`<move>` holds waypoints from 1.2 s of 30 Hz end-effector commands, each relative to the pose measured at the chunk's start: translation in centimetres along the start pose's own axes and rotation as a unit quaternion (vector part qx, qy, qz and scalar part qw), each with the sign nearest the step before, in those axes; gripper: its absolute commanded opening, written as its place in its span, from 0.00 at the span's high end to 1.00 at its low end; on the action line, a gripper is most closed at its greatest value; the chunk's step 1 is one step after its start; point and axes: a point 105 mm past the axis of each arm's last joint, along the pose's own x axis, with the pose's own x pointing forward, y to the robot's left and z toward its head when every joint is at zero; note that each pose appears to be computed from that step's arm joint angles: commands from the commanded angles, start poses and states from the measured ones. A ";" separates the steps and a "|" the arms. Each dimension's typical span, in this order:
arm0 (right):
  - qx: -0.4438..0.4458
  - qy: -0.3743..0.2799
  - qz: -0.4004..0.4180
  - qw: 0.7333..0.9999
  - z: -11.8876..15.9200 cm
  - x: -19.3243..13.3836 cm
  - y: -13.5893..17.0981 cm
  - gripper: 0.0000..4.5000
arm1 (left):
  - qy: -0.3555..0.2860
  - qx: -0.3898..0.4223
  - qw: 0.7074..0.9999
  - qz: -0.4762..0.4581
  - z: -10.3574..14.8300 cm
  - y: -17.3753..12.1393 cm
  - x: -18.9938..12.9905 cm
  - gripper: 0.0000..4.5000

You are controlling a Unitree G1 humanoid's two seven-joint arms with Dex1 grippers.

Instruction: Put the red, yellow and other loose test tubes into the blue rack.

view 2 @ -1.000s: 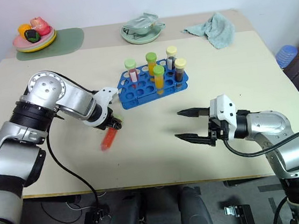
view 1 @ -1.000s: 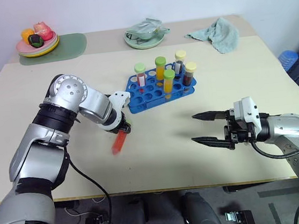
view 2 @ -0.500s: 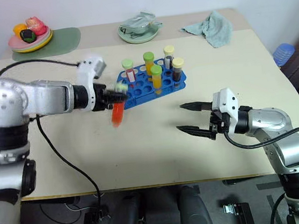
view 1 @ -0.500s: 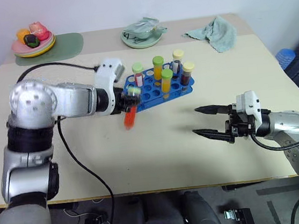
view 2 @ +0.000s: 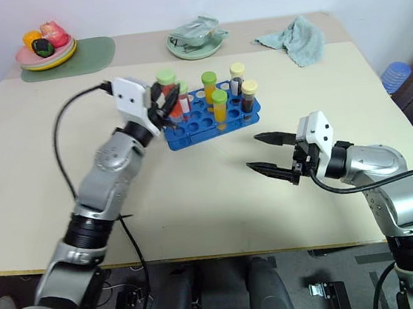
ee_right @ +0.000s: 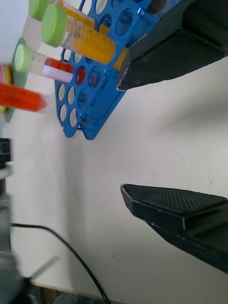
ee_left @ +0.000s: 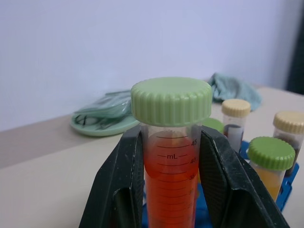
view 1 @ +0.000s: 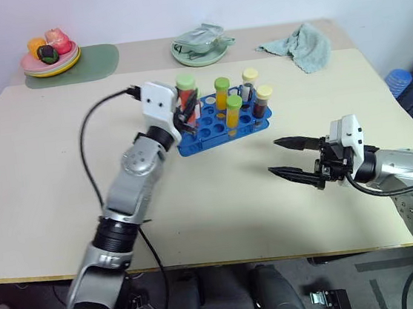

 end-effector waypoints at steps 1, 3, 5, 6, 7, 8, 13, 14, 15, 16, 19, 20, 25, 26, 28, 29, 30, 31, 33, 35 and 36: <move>-0.028 -0.012 -0.010 0.999 1.8 -0.6 -0.2 0.29 | -0.033 0.031 0.999 -0.016 0.3 -1.3 0.5 0.69; -0.028 -0.010 -0.014 0.999 1.9 -0.7 -0.3 0.29 | -0.035 0.033 0.998 -0.030 -0.2 -2.2 0.9 0.69; -0.028 -0.009 -0.017 0.999 1.9 -0.8 -0.2 0.29 | -0.034 0.041 0.998 -0.033 -0.6 -2.7 1.3 0.69; -0.029 -0.008 -0.019 0.999 2.0 -0.8 -0.2 0.29 | -0.034 0.040 0.998 -0.032 -0.7 -2.7 1.5 0.69; -0.028 -0.008 -0.020 0.999 2.0 -0.9 -0.1 0.29 | -0.031 0.040 0.998 -0.034 -1.0 -2.9 1.6 0.69; -0.028 -0.008 -0.023 0.999 1.9 -0.9 -0.1 0.29 | -0.025 0.045 0.998 -0.034 -1.3 -2.9 1.6 0.69; -0.024 -0.005 -0.030 0.999 1.5 -1.3 0.0 0.29 | -0.005 0.054 0.998 -0.035 -2.6 -2.5 1.0 0.69; -0.023 -0.004 -0.033 0.999 1.4 -1.4 0.0 0.29 | -0.003 0.056 0.998 -0.035 -2.8 -2.4 0.8 0.69; -0.021 -0.003 -0.036 0.999 1.2 -1.5 -0.1 0.29 | -0.002 0.056 0.998 -0.034 -2.8 -2.3 0.7 0.69; -0.019 -0.002 -0.040 0.999 1.0 -1.7 -0.1 0.29 | -0.002 0.055 0.998 -0.034 -2.8 -2.2 0.6 0.69; -0.012 0.005 -0.055 0.998 0.5 -2.2 -0.3 0.29 | -0.004 0.049 0.998 -0.034 -2.6 -2.2 0.3 0.69; -0.010 0.006 -0.061 0.998 0.4 -2.3 -0.3 0.29 | -0.003 0.048 0.998 -0.034 -2.6 -2.2 0.3 0.69; -0.001 0.005 -0.084 0.996 0.0 -3.0 -0.6 0.29 | 0.004 0.034 0.998 -0.045 -2.9 -2.7 -0.2 0.69; -0.002 0.006 -0.084 0.996 -0.1 -3.0 -0.6 0.29 | 0.004 0.032 0.998 -0.050 -2.9 -3.0 -0.3 0.69; -0.002 0.006 -0.085 0.996 -0.1 -3.1 -0.6 0.29 | 0.005 0.029 0.998 -0.055 -2.9 -3.2 -0.3 0.69; -0.003 0.006 -0.085 0.996 -0.1 -3.1 -0.6 0.29 | 0.006 0.028 0.998 -0.056 -2.9 -3.2 -0.3 0.69; -0.003 0.006 -0.087 0.996 -0.1 -3.2 -0.6 0.29 | 0.007 0.027 0.998 -0.056 -2.9 -3.2 -0.4 0.69; -0.003 0.006 -0.088 0.996 -0.2 -3.3 -0.7 0.29 | 0.008 0.027 0.998 -0.056 -2.9 -3.2 -0.4 0.69; -0.004 0.006 -0.089 0.996 -0.3 -3.5 -0.8 0.29 | 0.013 0.025 0.998 -0.056 -3.1 -3.1 -0.6 0.69; -0.004 0.006 -0.090 0.996 -0.4 -3.6 -0.8 0.29 | 0.017 0.023 0.998 -0.055 -3.3 -3.1 -0.7 0.69; -0.005 0.006 -0.090 0.996 -0.4 -3.6 -0.8 0.29 | 0.019 0.022 0.998 -0.054 -3.4 -3.0 -0.7 0.69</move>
